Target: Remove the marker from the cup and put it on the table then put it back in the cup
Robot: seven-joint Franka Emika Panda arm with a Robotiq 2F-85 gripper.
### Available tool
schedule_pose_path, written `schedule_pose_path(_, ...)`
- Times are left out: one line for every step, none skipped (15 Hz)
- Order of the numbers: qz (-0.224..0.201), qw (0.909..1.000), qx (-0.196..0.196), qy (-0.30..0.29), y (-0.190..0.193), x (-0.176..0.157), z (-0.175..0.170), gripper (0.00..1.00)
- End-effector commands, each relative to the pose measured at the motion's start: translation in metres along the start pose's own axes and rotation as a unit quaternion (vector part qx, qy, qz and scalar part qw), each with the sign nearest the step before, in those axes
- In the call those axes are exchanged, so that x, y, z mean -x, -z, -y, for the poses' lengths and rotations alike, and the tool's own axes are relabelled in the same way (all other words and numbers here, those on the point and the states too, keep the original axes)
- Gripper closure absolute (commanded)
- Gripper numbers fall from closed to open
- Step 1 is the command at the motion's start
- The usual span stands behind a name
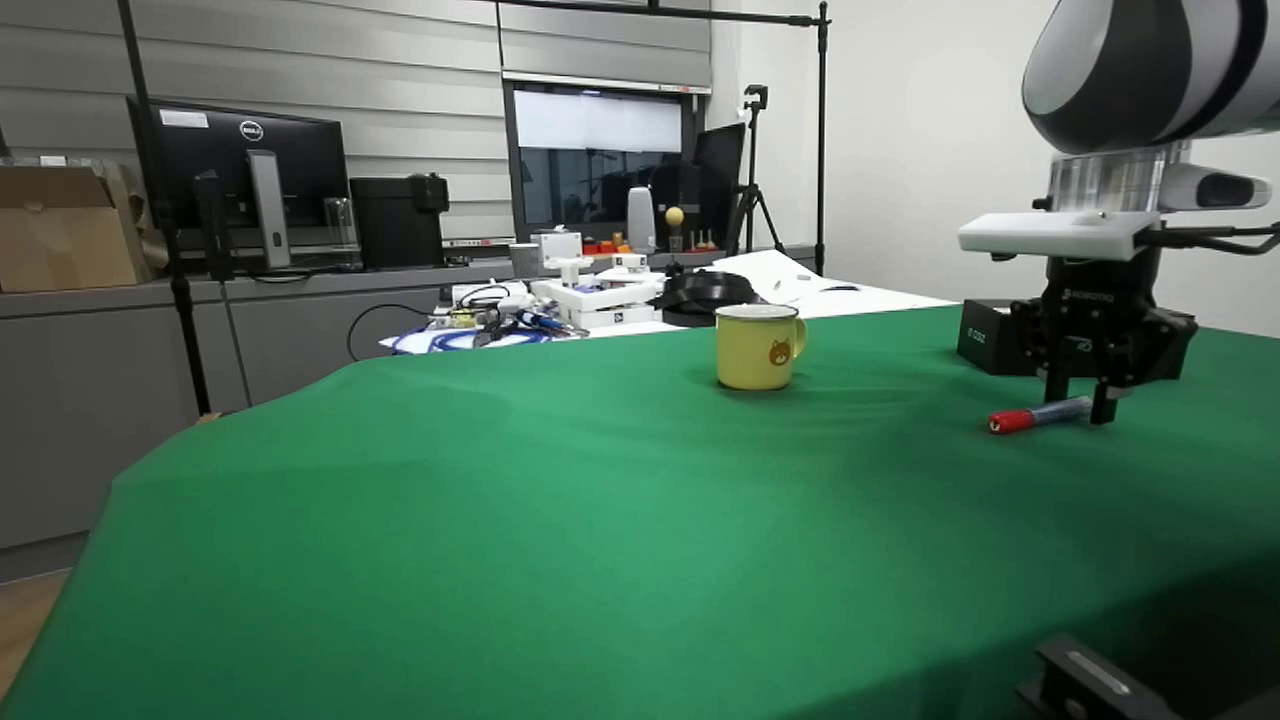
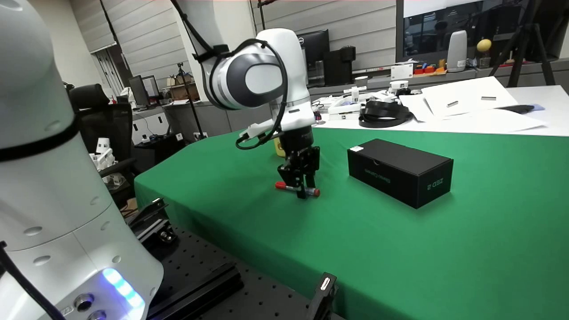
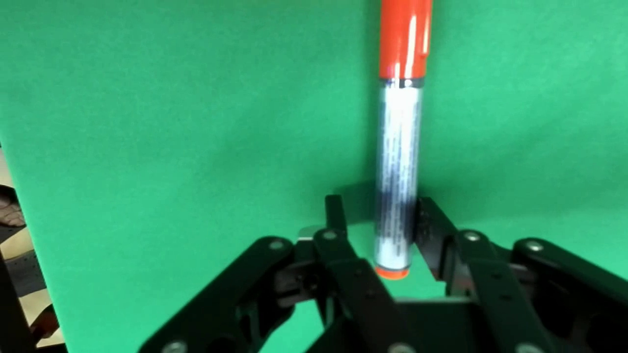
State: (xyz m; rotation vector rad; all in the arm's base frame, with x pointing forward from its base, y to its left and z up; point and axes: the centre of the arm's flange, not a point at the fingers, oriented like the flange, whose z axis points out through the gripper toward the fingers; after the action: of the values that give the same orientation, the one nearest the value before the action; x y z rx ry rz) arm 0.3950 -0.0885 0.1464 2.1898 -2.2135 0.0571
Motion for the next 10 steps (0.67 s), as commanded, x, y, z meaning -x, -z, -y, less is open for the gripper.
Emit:
schedule_pose_path(0.007, 1.0, 0.004, -0.006, -0.002, -0.003, 0.0, 0.88)
schedule_pose_path(0.007, 0.9999, 0.004, -0.008, -0.002, -0.004, 0.0, 0.95)
schedule_pose_path(0.008, 0.9999, 0.003, -0.008, -0.001, -0.004, 0.001, 0.99)
schedule_pose_path(0.007, 0.9999, 0.0, -0.007, 0.001, -0.003, 0.003, 0.96)
schedule_pose_path(0.008, 0.9999, -0.004, -0.006, 0.002, 0.002, 0.008, 0.95)
schedule_pose_path(0.009, 0.9999, -0.008, -0.005, 0.005, 0.004, 0.012, 0.95)
schedule_pose_path(0.011, 0.9998, -0.015, -0.001, 0.01, 0.009, 0.017, 0.95)
schedule_pose_path(0.01, 0.9997, -0.024, 0.003, 0.015, 0.014, 0.024, 0.95)
schedule_pose_path(0.01, 0.9995, -0.03, 0.008, 0.02, 0.018, 0.031, 0.95)
schedule_pose_path(0.01, 0.9992, -0.037, 0.012, 0.026, 0.023, 0.037, 0.95)
